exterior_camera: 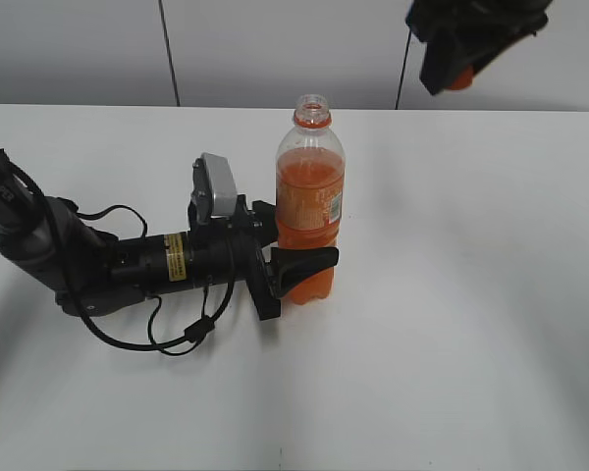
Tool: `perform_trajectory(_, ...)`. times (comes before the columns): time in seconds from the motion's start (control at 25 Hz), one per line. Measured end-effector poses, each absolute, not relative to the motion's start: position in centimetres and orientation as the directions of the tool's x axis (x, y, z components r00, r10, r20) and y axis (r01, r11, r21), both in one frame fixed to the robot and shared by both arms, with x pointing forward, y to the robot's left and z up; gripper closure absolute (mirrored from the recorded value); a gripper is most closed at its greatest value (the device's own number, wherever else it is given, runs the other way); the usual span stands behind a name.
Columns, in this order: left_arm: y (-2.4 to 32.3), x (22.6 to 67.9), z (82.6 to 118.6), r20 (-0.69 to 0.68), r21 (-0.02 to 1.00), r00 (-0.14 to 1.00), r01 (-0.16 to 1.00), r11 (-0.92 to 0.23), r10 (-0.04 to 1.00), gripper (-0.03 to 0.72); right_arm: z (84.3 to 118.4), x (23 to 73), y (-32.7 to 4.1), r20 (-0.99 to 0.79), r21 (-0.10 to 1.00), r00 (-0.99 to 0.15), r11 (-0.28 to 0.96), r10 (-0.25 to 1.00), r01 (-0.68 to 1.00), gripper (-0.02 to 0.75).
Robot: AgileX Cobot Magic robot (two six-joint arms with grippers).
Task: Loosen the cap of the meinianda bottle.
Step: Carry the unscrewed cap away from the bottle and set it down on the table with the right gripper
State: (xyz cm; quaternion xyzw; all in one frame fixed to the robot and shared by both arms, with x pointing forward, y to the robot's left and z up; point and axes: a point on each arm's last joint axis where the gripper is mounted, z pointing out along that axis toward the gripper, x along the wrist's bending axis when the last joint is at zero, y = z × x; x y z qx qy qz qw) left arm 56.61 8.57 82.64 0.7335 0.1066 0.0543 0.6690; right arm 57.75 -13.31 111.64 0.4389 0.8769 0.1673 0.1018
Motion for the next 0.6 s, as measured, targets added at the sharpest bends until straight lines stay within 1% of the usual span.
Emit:
perform_trajectory(0.2, 8.6, 56.6, 82.6, -0.063, 0.993, 0.971, 0.084, -0.082, 0.229, 0.293, 107.1, 58.4, -16.9, 0.042, 0.276, -0.497, 0.468, 0.867, 0.839, 0.467)
perform_trajectory(0.4, 8.6, 56.6, 82.6, -0.063, 0.993, 0.971, 0.084, -0.082, 0.229, 0.293, 102.4, 58.4, -19.1, 0.051, 0.263, -0.414, 0.387, 0.909, 0.884, 0.467)
perform_trajectory(0.6, 8.6, 56.6, 82.6, -0.063, 0.993, 0.971, 0.084, -0.082, 0.229, 0.293, 97.3, 57.9, -20.9, -0.004, 0.284, -0.336, 0.323, 0.942, 0.903, 0.467)
